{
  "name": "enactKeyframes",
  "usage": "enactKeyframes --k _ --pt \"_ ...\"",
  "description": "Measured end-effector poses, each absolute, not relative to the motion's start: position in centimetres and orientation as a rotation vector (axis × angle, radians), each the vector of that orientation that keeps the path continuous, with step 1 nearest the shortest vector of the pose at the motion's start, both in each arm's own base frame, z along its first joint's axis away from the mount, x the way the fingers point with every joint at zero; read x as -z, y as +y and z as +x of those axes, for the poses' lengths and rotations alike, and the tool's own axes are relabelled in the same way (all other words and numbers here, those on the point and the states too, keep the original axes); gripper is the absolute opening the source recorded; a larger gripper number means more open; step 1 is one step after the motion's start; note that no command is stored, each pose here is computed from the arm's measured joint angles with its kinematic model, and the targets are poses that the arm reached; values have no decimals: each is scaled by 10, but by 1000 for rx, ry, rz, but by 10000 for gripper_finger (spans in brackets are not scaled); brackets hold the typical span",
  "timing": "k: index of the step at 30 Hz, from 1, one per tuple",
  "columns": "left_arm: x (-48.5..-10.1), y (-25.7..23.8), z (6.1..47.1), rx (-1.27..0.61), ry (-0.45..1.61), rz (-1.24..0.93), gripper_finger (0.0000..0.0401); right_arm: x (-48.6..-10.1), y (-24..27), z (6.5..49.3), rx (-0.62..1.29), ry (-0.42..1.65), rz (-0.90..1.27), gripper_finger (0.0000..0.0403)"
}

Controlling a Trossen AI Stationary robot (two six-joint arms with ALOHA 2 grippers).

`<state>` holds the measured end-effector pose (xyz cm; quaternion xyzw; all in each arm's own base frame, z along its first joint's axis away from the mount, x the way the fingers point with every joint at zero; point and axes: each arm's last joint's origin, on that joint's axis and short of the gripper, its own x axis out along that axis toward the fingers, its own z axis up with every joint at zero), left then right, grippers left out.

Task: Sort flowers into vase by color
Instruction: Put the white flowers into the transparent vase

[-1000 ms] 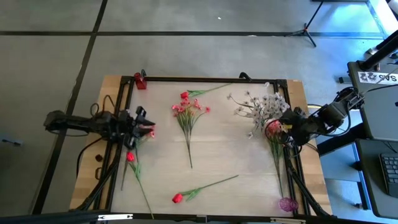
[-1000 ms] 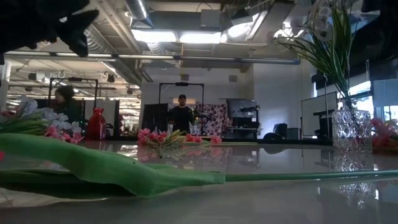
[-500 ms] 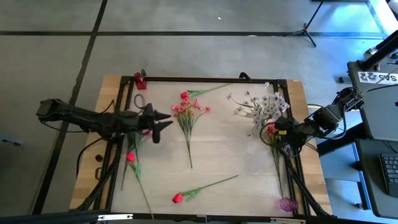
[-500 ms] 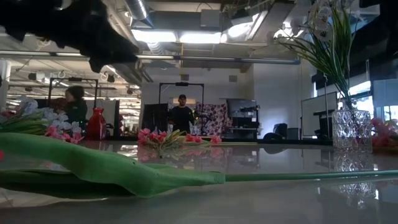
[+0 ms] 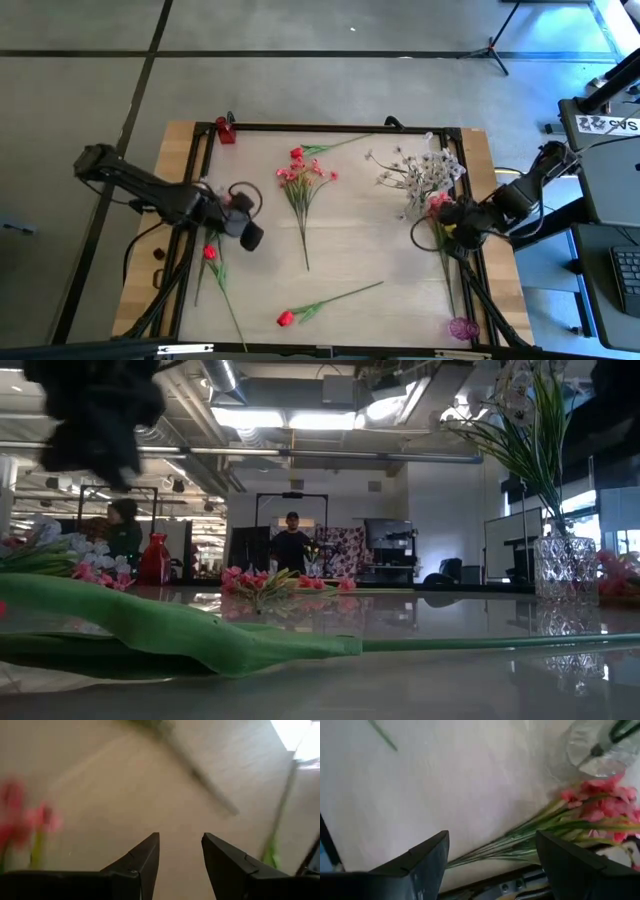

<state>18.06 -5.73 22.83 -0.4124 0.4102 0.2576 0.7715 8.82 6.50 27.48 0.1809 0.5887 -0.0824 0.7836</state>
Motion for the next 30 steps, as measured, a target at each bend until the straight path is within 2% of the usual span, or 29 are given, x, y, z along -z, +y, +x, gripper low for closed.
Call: enactKeyframes --k 9,16,22,30 --pt "-198 -71 158 -1034 1205 -1066 145 -271 93 72 13 1211 319 295" --pt "-183 -64 153 -1294 1273 -1072 145 -273 107 56 -44 1078 296 295" --pt "-155 -49 148 -1382 1325 -1103 135 -271 116 51 -62 1033 250 295" --pt "-141 -41 153 -1294 1265 -1128 92 -266 130 54 -67 1047 238 295"
